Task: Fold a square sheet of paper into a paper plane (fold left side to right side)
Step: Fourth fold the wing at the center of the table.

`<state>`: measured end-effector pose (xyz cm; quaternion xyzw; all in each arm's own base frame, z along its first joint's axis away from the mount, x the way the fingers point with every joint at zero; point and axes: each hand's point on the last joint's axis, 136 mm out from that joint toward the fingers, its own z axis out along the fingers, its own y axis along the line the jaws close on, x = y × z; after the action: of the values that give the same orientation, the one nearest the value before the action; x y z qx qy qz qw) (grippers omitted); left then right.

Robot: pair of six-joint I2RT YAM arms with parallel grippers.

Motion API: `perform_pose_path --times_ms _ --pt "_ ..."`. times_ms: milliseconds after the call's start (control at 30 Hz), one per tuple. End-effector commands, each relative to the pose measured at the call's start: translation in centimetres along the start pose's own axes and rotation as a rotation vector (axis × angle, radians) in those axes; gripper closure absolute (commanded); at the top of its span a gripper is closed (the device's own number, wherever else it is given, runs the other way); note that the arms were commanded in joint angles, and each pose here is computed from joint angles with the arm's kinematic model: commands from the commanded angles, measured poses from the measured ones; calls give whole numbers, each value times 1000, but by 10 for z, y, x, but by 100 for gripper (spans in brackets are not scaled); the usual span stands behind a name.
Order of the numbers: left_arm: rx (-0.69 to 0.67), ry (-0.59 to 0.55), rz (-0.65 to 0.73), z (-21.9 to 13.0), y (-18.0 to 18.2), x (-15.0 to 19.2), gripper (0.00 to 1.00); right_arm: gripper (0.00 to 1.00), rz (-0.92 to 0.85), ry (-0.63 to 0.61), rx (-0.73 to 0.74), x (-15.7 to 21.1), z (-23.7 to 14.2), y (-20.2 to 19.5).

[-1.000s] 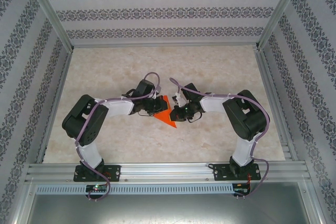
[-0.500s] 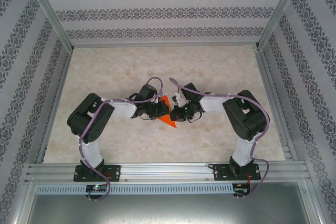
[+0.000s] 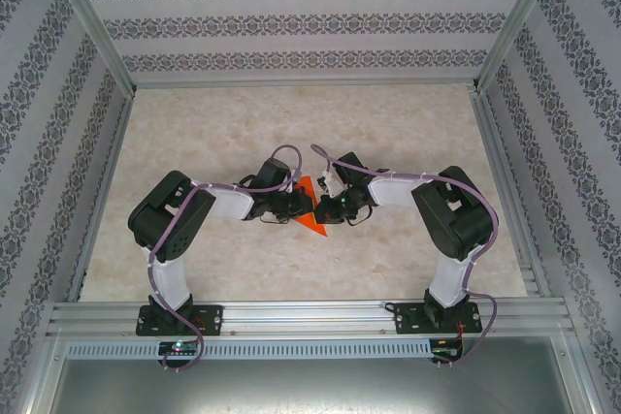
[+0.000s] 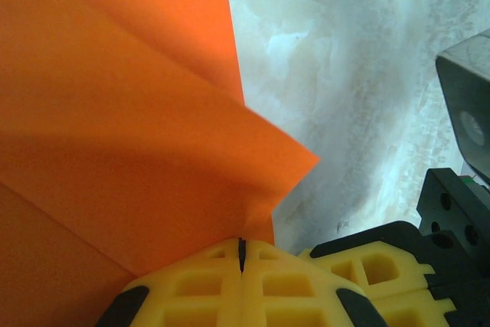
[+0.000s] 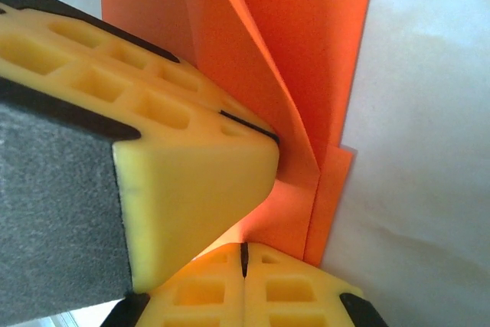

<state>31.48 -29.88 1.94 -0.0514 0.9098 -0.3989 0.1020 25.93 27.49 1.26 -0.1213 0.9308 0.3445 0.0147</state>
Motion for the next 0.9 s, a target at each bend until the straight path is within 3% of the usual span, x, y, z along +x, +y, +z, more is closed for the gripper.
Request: perform_pose_path --times_ms 0,867 --pt "-180 -44 -19 -4 49 -5 100 100 105 166 249 55 9 -63" --pt "-238 -179 -37 -40 87 -89 99 100 119 206 218 67 12 -62"
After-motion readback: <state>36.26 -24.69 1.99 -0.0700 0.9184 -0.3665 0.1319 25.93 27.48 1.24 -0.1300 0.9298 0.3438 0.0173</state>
